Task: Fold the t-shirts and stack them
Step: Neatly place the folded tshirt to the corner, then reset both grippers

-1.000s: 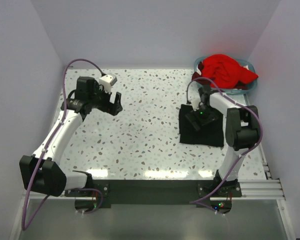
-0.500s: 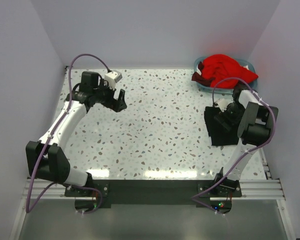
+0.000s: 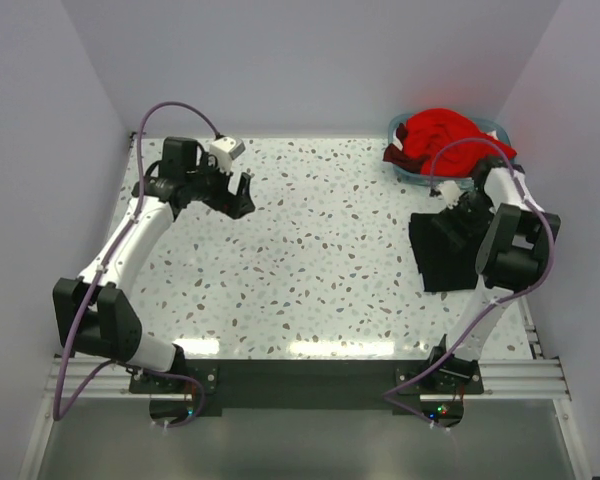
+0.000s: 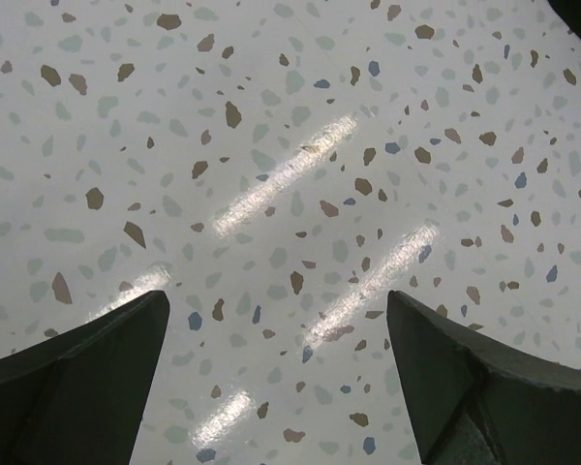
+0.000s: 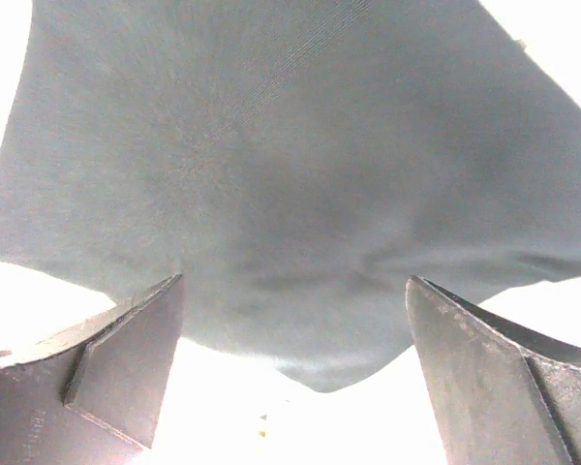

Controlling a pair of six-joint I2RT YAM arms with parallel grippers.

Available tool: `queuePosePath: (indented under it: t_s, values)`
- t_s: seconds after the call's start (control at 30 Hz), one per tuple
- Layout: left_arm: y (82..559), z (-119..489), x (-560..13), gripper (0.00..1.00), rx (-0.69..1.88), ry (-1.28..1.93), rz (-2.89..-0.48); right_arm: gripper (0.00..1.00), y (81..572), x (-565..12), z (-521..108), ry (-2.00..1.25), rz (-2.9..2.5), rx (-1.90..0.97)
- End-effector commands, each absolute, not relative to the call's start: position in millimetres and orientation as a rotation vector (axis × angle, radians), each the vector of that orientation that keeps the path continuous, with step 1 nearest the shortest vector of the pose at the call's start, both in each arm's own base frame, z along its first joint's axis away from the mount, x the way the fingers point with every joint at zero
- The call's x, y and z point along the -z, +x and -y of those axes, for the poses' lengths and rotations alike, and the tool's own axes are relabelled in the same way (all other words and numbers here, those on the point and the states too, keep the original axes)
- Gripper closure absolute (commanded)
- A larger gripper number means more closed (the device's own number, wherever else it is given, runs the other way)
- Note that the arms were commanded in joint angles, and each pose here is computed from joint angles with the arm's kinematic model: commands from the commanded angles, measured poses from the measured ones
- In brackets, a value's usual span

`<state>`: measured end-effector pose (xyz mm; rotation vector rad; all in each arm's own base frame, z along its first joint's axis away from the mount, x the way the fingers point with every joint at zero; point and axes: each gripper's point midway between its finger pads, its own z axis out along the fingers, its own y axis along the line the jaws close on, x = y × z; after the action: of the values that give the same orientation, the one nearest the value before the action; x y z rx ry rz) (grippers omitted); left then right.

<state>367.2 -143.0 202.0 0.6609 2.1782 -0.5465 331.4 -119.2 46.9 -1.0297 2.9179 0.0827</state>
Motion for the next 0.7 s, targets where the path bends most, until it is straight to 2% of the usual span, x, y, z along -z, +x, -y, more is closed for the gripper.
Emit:
queuePosePath:
  t_s: [0.0,0.13,0.37,0.5,0.67]
  values:
    - [382.7,138.9,-225.8,0.00,0.500,0.624,-2.129,0.01,360.0,-132.6,99.2,-0.945,-2.711,-0.071]
    - [390.1,130.7,-228.1,0.00,0.444,0.578,-2.151,0.01,361.8,-187.6,58.0,-0.845,-2.609,-0.142]
    - [384.1,111.1,-210.6,0.00,0.347,0.525,-2.213,0.01,353.6,-214.3,-72.0,-0.701,-2.452,-0.341]
    - [357.8,102.8,-181.1,0.00,0.344,0.511,-2.262,0.01,333.9,-165.2,-153.3,-0.797,-2.452,-0.445]
    - [322.1,93.4,-134.5,0.00,0.339,0.493,-2.360,0.01,313.6,-113.9,-184.1,-0.897,-2.512,-0.480]
